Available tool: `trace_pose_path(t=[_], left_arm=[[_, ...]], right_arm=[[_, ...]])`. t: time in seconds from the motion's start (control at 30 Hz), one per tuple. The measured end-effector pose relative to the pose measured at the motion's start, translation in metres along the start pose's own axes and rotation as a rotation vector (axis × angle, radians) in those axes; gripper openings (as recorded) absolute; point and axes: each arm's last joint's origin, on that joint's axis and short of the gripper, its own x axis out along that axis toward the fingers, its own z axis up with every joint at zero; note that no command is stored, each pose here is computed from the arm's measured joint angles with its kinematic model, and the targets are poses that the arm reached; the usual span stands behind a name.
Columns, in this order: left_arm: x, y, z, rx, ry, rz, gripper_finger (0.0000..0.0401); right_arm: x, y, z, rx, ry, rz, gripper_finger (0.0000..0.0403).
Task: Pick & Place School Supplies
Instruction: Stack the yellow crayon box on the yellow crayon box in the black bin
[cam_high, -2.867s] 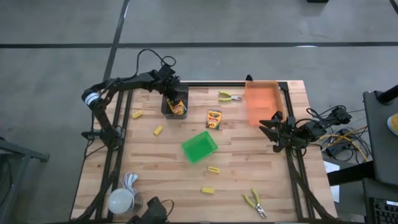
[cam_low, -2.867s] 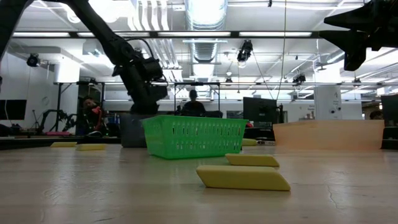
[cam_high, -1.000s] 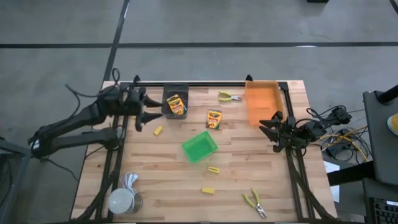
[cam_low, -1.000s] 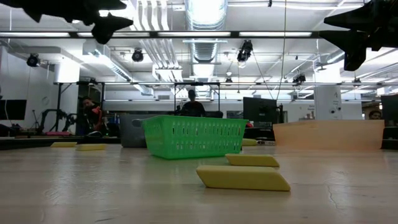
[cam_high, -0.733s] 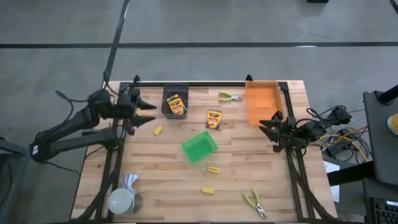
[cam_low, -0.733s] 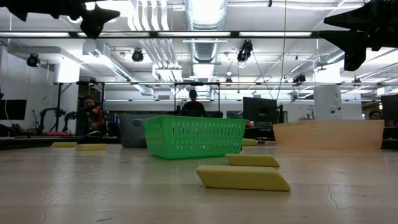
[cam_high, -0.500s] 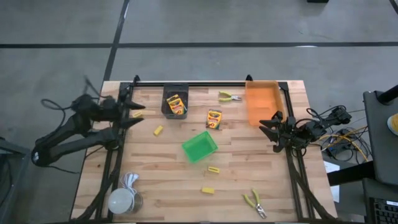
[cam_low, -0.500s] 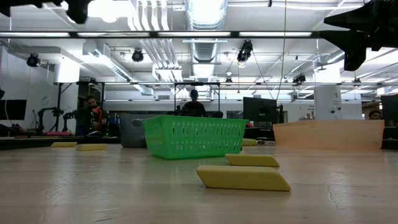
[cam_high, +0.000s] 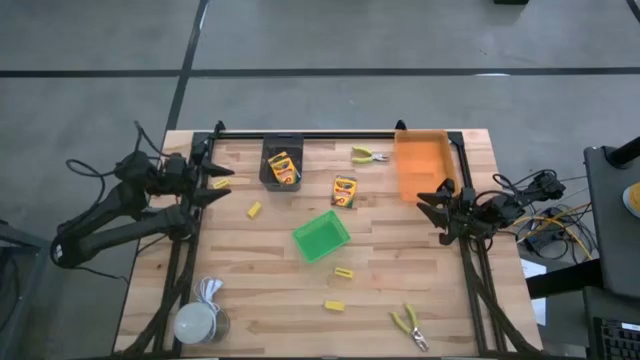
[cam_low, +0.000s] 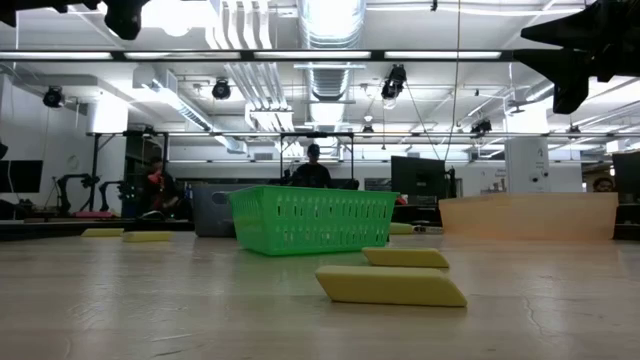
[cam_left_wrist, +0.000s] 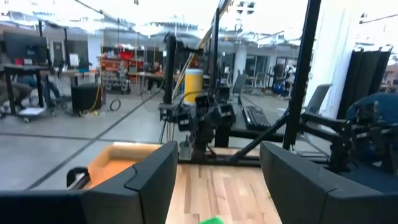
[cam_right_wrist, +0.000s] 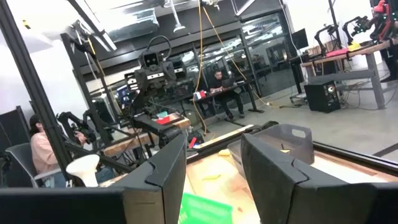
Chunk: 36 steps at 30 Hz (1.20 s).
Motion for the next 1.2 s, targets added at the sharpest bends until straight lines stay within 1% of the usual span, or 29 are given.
trace_pose_path(t=[0.6,0.7,0.73,0.8,0.9,1.0,1.1,1.2], left_arm=[[0.0,0.0,0.0,0.0,-0.002,0.0,0.0234],[0.0,0.0,0.0,0.001,-0.003,0.0,0.0234],[0.0,0.0,0.0,0.001,-0.003,0.0,0.0234],[0.0,0.0,0.0,0.001,-0.003,-0.001,0.0234],[0.0,0.0,0.0,0.001,-0.003,0.0,0.0234],[0.0,0.0,0.0,0.001,-0.003,0.0,0.0234],[0.0,0.0,0.0,0.0,-0.003,0.0,0.0234],[0.0,0.0,0.0,0.0,-0.003,0.0,0.0234]], right_arm=[[0.0,0.0,0.001,0.005,-0.005,-0.001,0.0148],[0.0,0.0,0.003,0.009,-0.031,-0.023,0.0148],[0.0,-0.001,0.005,0.002,-0.045,-0.033,0.0148],[0.0,0.0,0.007,-0.014,-0.059,-0.016,0.0148],[0.001,0.002,0.01,-0.064,-0.022,0.011,0.0148],[0.003,0.006,0.025,-0.073,0.021,-0.017,0.0148],[0.005,0.011,0.047,-0.091,0.08,-0.051,0.0148],[0.009,0.017,0.073,-0.036,0.123,-0.096,0.0148]])
